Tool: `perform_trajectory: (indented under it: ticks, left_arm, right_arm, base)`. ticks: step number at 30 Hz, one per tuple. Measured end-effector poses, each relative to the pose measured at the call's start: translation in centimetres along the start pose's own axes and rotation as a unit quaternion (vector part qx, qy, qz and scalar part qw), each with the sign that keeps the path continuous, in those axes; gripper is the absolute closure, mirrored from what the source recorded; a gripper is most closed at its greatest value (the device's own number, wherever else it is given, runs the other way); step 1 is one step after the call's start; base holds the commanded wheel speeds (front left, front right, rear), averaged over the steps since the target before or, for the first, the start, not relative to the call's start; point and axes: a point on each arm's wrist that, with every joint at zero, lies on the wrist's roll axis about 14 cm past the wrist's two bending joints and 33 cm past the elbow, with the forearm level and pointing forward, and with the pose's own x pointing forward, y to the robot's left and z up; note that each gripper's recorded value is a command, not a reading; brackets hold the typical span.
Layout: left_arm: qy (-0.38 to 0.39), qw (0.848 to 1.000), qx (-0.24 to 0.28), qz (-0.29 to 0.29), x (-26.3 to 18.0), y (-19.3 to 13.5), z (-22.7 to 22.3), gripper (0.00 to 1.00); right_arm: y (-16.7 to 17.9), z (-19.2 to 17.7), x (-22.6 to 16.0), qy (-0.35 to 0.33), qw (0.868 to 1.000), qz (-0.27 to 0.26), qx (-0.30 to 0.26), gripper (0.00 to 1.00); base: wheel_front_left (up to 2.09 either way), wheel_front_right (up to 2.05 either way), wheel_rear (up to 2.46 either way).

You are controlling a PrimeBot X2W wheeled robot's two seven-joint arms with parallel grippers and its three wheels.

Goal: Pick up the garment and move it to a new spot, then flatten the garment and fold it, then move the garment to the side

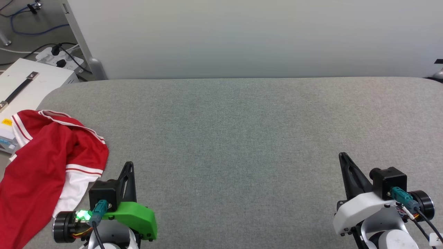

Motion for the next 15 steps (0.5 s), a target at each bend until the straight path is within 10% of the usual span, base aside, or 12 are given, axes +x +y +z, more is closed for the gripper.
perform_trajectory:
  ticks: [15]
  left_arm:
    - [0.0, 1.0, 0.0, 0.0, 0.0, 0.01, 0.01, 1.0]
  right_arm:
    - [0.0, 0.0, 0.0, 0.0, 1.0, 0.0, 0.0, 1.0]
  base:
    - [0.0, 0.0, 0.0]
